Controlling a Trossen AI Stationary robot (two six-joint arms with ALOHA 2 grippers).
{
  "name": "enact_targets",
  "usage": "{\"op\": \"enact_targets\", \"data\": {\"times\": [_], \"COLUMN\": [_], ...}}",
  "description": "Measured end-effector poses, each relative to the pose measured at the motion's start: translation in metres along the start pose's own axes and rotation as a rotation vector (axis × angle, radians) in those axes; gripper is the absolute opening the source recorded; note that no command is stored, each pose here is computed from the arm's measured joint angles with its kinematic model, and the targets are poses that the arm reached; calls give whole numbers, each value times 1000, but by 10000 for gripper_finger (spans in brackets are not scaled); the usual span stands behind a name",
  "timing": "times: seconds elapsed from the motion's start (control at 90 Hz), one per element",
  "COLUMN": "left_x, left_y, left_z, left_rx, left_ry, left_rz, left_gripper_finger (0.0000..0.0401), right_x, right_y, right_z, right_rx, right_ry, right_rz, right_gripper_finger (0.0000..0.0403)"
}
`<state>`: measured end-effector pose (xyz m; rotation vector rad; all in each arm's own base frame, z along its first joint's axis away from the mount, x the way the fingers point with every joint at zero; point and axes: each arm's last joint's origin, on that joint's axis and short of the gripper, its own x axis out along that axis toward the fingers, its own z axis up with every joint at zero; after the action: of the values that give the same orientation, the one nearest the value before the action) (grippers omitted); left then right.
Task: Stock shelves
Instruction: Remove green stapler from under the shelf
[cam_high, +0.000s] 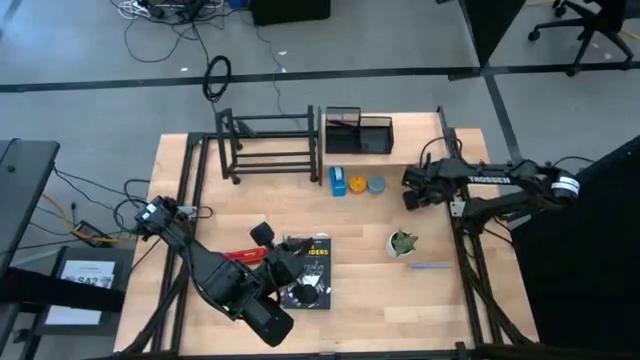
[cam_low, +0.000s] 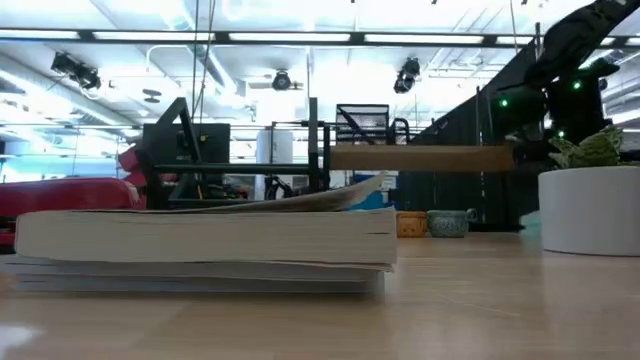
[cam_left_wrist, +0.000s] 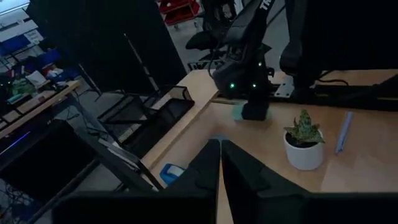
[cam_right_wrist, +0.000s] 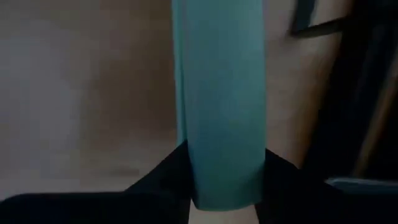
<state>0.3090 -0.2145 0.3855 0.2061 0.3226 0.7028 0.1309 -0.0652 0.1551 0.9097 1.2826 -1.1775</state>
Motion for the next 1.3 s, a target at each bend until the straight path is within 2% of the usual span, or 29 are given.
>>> {"op": "enact_targets", "data": {"times": [0.2,0.478,0.667,0.856,0.956,1.067,1.178,1.3], "left_x": [0,0,0,0,-2,-6,-12,-18], "left_y": [0,-2,-2,-5,-11,-22,-38,-53], "left_z": [0,2,3,1,-2,-6,-10,-17], "left_rx": [-3,-28,-21,-21,-34,-65,-85,-99], "left_ry": [-1,-6,-8,17,35,35,21,10], "left_rz": [0,-6,-13,-46,-78,-109,-138,-164], "left_gripper_finger": [0,0,0,0,0,0,0,0], "right_x": [-14,-71,-125,-177,-181,-166,-142,-117], "right_y": [3,15,30,57,74,86,85,73], "right_z": [-16,-35,-54,-98,-136,-185,-231,-270], "right_rx": [-54,-230,-432,-656,-827,-1014,-1129,-1183], "right_ry": [17,-176,-278,-356,-319,-195,-24,116], "right_rz": [131,341,517,678,672,615,491,332], "right_gripper_finger": [94,93,93,93,93,93,92,98]}}
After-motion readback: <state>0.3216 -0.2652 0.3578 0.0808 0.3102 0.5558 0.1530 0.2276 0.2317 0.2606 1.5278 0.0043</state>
